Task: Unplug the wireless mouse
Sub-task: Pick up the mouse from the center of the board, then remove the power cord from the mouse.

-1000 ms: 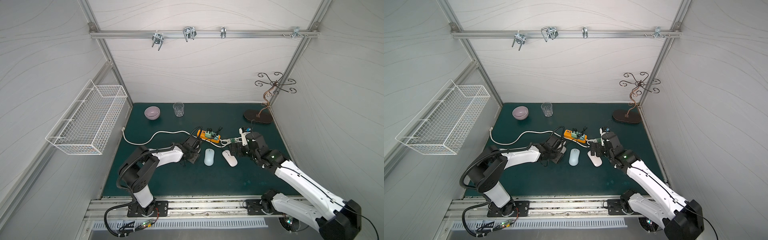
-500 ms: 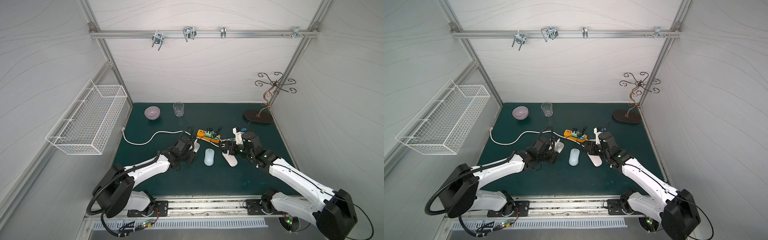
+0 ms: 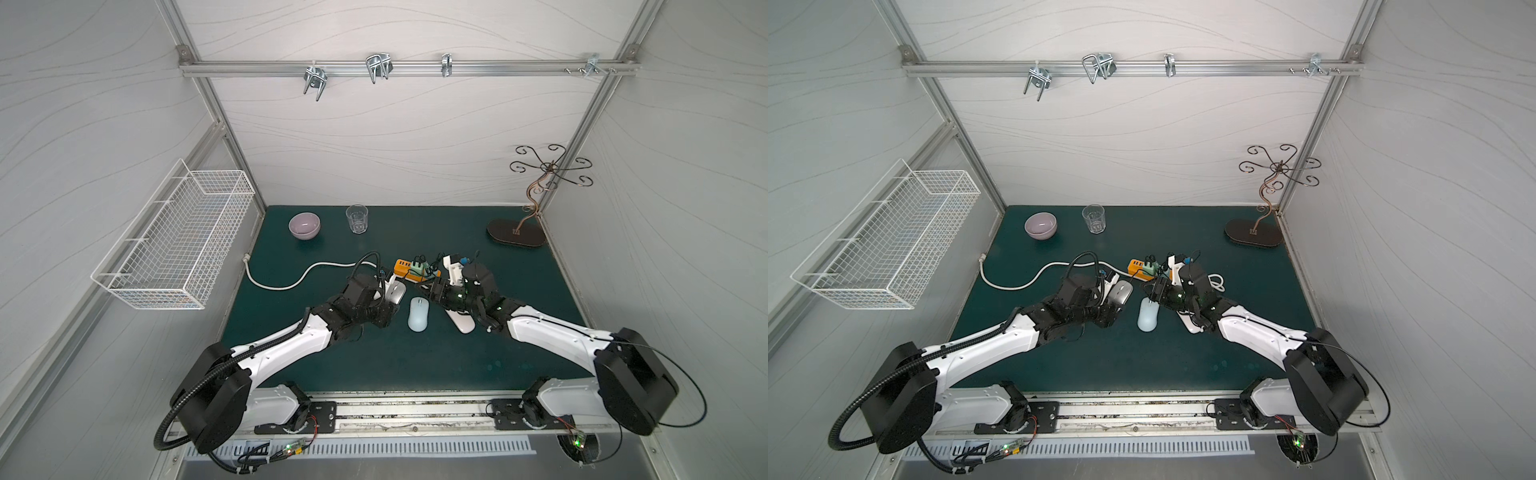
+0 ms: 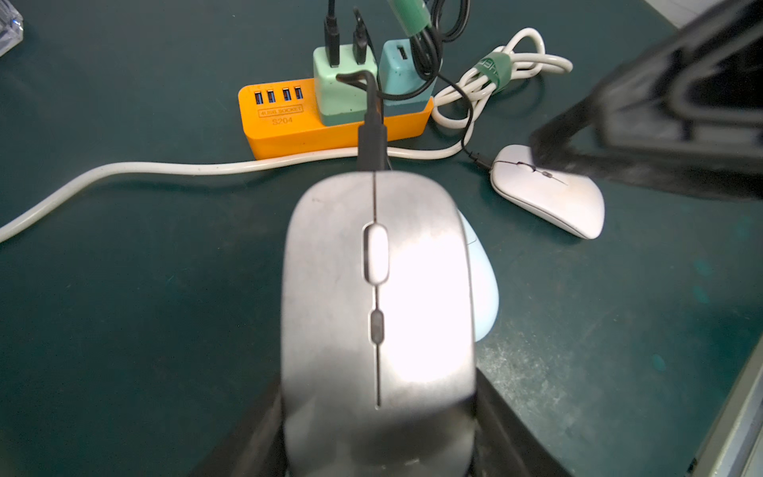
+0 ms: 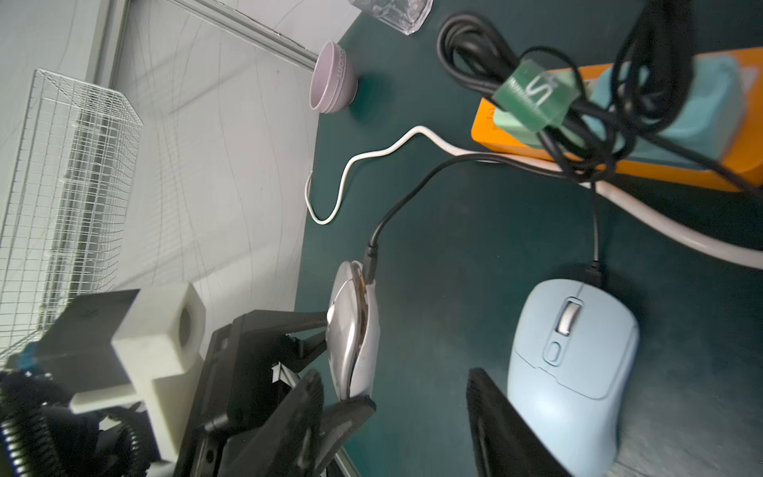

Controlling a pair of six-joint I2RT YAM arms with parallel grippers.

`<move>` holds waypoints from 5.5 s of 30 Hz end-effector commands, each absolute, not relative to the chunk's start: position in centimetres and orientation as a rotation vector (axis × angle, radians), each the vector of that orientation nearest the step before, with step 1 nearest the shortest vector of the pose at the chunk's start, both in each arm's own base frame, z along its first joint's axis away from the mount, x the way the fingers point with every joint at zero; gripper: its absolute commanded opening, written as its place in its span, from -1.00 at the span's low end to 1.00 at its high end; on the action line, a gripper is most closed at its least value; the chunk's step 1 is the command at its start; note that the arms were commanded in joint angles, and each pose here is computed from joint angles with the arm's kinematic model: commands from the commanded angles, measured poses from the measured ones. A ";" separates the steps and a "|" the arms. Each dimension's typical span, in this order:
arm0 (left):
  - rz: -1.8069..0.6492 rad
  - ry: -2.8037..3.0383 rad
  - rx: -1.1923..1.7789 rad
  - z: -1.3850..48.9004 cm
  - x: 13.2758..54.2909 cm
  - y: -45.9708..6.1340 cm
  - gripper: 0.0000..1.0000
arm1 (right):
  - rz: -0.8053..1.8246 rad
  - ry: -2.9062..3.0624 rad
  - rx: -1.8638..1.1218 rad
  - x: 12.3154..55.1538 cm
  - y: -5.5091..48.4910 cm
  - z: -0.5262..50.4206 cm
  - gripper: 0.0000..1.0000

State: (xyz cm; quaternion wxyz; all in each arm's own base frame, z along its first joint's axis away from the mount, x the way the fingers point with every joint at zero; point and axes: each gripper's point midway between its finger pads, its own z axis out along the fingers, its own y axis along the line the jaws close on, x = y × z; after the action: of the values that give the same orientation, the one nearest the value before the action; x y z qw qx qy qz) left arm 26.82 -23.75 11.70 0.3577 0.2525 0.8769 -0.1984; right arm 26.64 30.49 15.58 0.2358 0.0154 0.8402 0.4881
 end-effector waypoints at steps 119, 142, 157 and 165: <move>-0.475 2.295 0.712 12.1 23.6 -24.5 -0.15 | 1.639 2.085 0.028 31.1 37.5 18.1 -1.00; -0.361 2.267 0.570 12.5 23.9 -21.5 -0.20 | 1.604 2.070 0.026 31.1 36.6 18.7 -1.00; -0.496 2.378 0.780 9.6 20.8 -24.2 -0.33 | 1.618 2.058 -0.002 31.9 36.8 19.8 -1.00; -0.456 2.355 0.717 10.1 21.5 -23.7 -0.33 | 1.627 2.056 0.000 31.9 36.8 19.8 -1.00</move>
State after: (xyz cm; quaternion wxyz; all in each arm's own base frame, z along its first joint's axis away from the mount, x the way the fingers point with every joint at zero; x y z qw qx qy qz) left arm 24.01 -22.77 10.91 0.3543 0.2329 0.8925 -0.1537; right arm 29.13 36.93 14.93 0.1830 -0.0009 0.8009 0.5701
